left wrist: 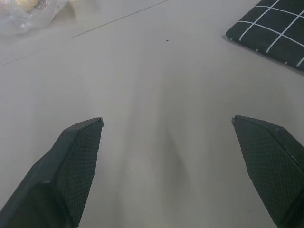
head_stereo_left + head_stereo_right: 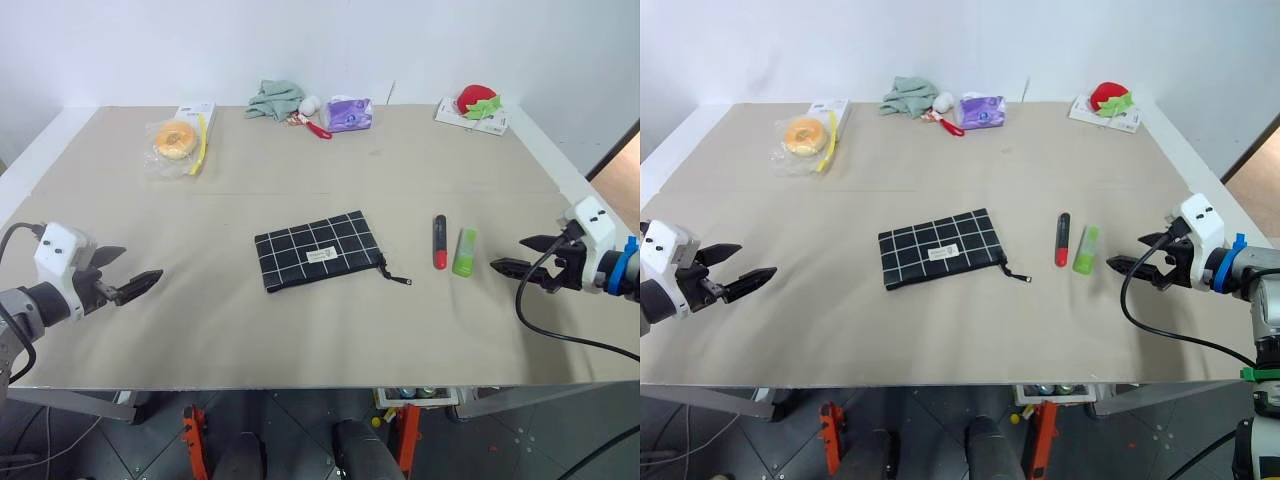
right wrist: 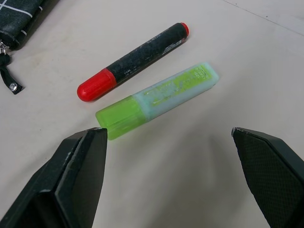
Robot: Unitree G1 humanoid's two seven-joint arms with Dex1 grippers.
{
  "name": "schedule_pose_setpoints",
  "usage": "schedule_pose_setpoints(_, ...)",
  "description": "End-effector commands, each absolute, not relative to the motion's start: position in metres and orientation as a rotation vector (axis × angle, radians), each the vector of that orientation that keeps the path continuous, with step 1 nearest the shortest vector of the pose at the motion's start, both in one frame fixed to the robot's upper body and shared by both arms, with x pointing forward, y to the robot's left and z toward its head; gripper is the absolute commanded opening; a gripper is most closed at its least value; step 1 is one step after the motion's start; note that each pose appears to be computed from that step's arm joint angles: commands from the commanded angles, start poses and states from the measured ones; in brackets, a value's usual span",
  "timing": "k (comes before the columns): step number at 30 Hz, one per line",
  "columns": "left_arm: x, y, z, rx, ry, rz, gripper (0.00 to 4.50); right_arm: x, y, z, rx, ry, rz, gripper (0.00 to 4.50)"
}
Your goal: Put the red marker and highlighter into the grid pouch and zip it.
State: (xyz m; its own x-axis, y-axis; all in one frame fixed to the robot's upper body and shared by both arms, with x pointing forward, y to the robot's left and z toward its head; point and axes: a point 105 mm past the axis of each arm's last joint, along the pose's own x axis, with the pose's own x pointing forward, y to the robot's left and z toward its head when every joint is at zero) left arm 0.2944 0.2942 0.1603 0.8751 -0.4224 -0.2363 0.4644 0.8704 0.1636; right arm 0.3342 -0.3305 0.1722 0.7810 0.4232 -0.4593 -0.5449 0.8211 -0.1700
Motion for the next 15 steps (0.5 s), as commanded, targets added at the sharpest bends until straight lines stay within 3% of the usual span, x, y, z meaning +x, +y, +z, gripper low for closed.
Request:
schedule_pose_setpoints(1, 0.2968, 0.2948, 0.1694, 0.231, 0.159, -0.46, 4.49, 0.3324, -0.3303, 0.1865, -0.325, 0.379, 0.533, 4.5)
schedule_pose_setpoints(15, 0.2993, 0.2944, 0.1663, 0.205, 0.177, -0.442, 4.49, 0.3304, -0.3324, 0.187, -0.327, 0.378, 0.529, 4.5)
